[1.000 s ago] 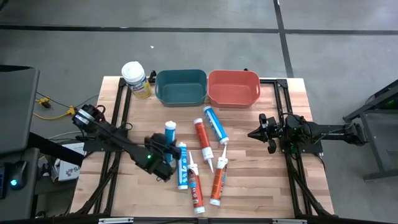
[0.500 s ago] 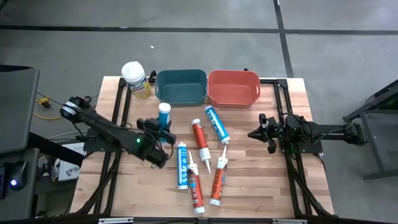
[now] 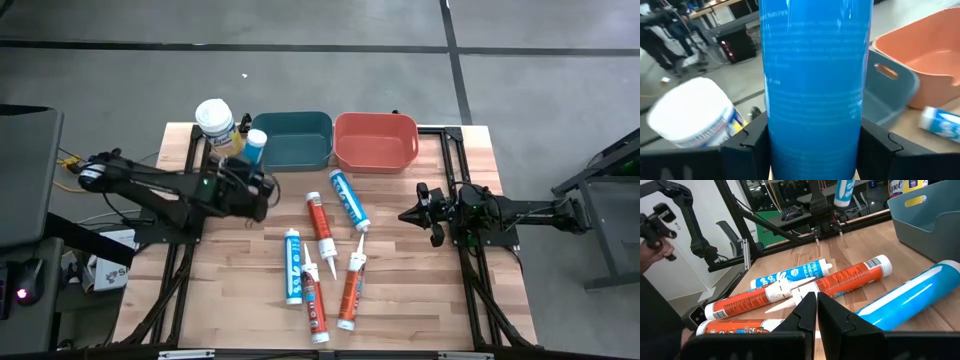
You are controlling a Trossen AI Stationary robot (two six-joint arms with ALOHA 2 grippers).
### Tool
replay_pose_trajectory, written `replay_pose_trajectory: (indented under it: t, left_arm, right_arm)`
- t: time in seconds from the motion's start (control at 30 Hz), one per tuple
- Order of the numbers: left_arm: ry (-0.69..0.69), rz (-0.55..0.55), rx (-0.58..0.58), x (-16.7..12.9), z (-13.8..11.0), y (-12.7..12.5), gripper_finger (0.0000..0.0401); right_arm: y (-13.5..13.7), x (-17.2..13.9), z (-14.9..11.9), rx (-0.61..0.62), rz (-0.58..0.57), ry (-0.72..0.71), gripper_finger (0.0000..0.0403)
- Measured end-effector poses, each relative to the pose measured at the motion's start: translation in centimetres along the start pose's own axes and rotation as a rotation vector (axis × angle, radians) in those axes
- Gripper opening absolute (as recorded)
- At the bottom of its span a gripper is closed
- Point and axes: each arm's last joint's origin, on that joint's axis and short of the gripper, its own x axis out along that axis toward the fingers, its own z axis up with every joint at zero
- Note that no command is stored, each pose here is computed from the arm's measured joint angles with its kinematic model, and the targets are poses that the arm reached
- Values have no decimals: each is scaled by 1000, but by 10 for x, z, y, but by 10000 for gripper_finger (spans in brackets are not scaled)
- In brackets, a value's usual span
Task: Pick & place silicon tubes, Sealant and Lysol wipes
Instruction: Put the left blue sealant into the blue bin
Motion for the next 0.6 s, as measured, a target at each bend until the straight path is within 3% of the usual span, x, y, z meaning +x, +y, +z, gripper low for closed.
replay_pose_trajectory:
  t: [0.23, 0.47, 0.6]
  left_arm:
    - [61, 32, 253, 24, 29, 7, 193]
    - [99, -91, 578, 53, 44, 3, 193]
    - [138, -108, 672, 71, 49, 4, 193]
  right_arm:
    - [0, 0, 0, 0, 0, 0, 12]
    - [0, 0, 0, 0, 0, -1, 12]
    - [0, 0, 0, 0, 0, -1, 12]
